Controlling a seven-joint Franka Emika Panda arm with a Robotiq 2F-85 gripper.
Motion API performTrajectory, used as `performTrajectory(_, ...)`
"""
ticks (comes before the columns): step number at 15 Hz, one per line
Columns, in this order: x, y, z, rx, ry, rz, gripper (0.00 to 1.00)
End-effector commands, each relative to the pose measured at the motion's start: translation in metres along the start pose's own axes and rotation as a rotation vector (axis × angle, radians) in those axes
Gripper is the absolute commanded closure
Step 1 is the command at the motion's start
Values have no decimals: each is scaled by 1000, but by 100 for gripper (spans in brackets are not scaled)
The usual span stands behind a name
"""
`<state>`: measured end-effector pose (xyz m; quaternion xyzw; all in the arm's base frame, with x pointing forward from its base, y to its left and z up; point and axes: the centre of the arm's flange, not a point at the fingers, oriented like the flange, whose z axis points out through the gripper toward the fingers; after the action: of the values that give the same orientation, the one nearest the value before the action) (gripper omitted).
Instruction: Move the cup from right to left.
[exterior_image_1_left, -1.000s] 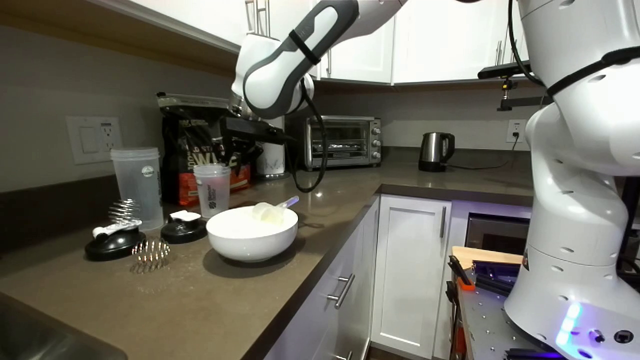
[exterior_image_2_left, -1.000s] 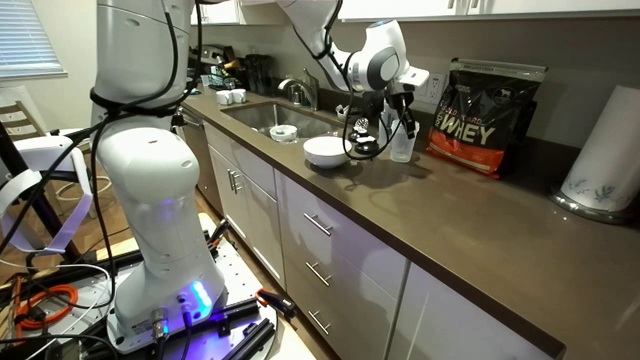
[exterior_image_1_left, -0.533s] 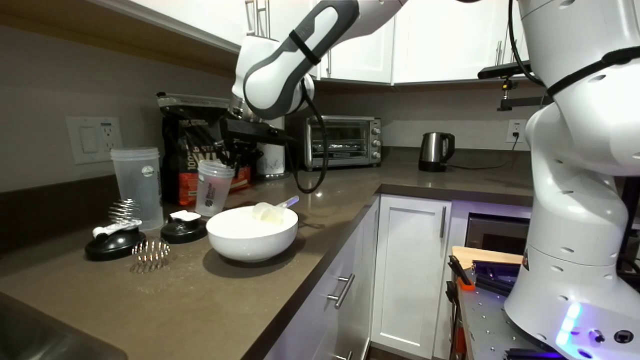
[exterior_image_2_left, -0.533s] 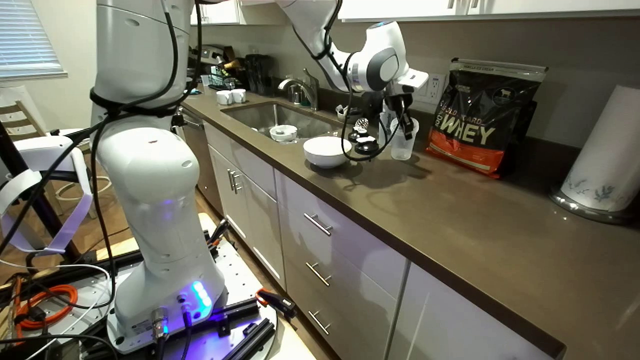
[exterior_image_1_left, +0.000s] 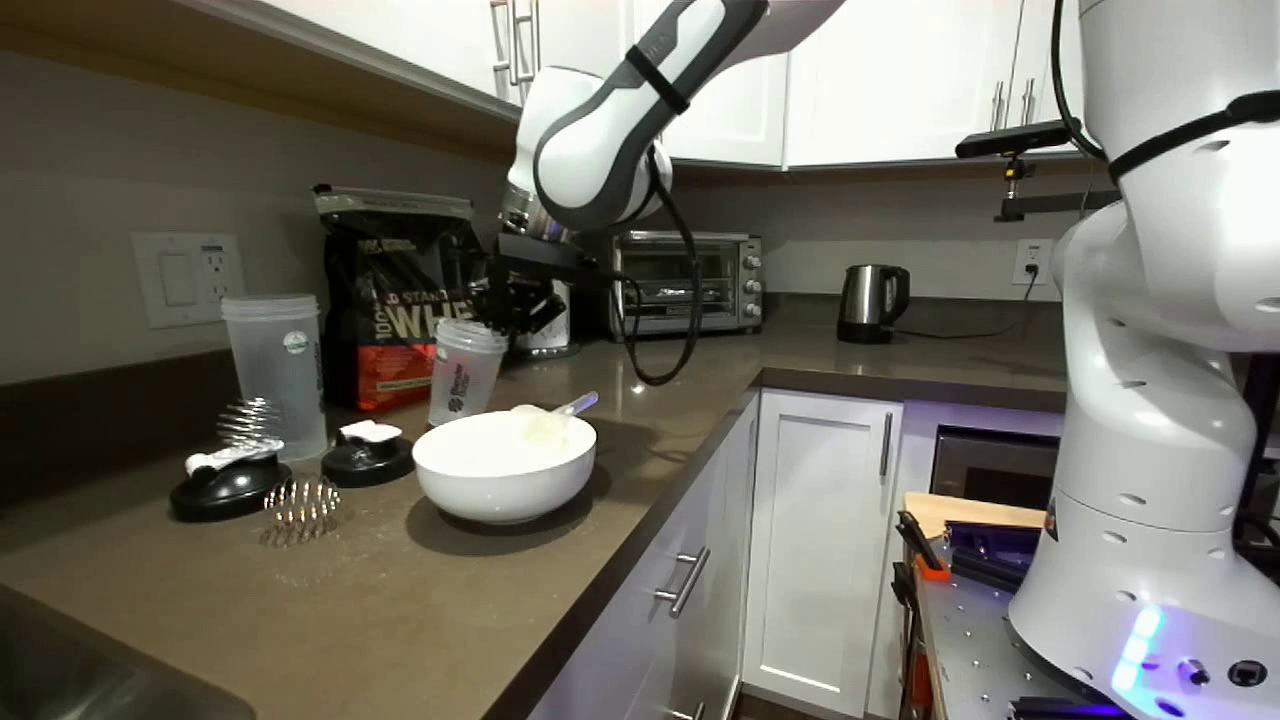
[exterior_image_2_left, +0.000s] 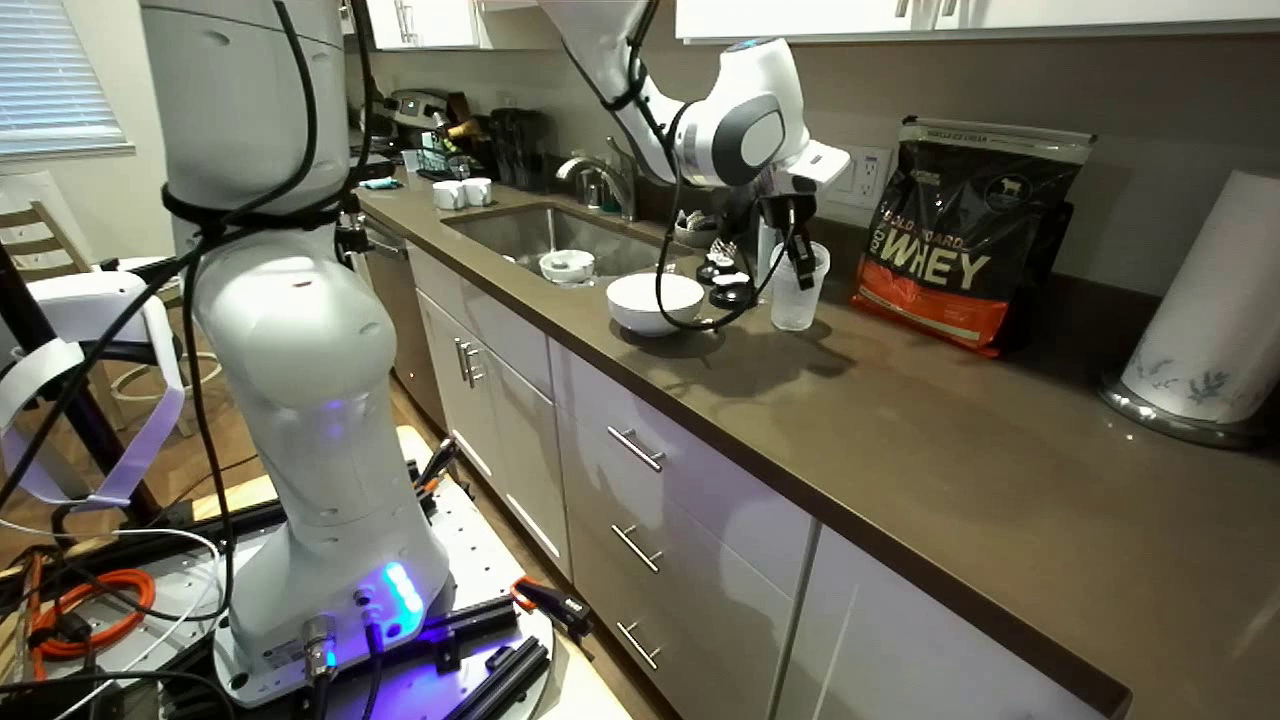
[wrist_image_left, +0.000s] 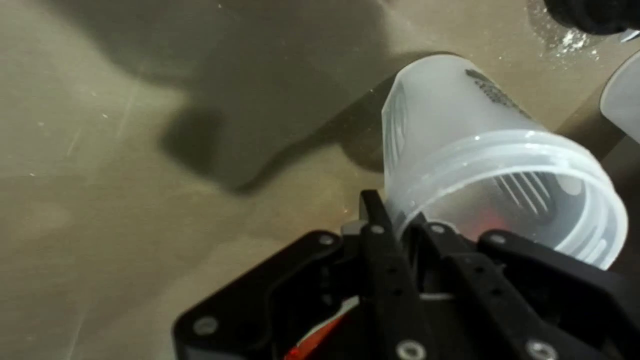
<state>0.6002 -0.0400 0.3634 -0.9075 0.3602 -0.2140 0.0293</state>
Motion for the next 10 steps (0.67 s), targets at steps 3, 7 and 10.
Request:
performTrajectory(3, -9, 58, -64, -12, -23, -31, 98)
performTrajectory(7, 6, 84, -105, -150, -75, -117, 98)
performTrajectory(10, 17, 103, -119, -256, -104, -157, 98)
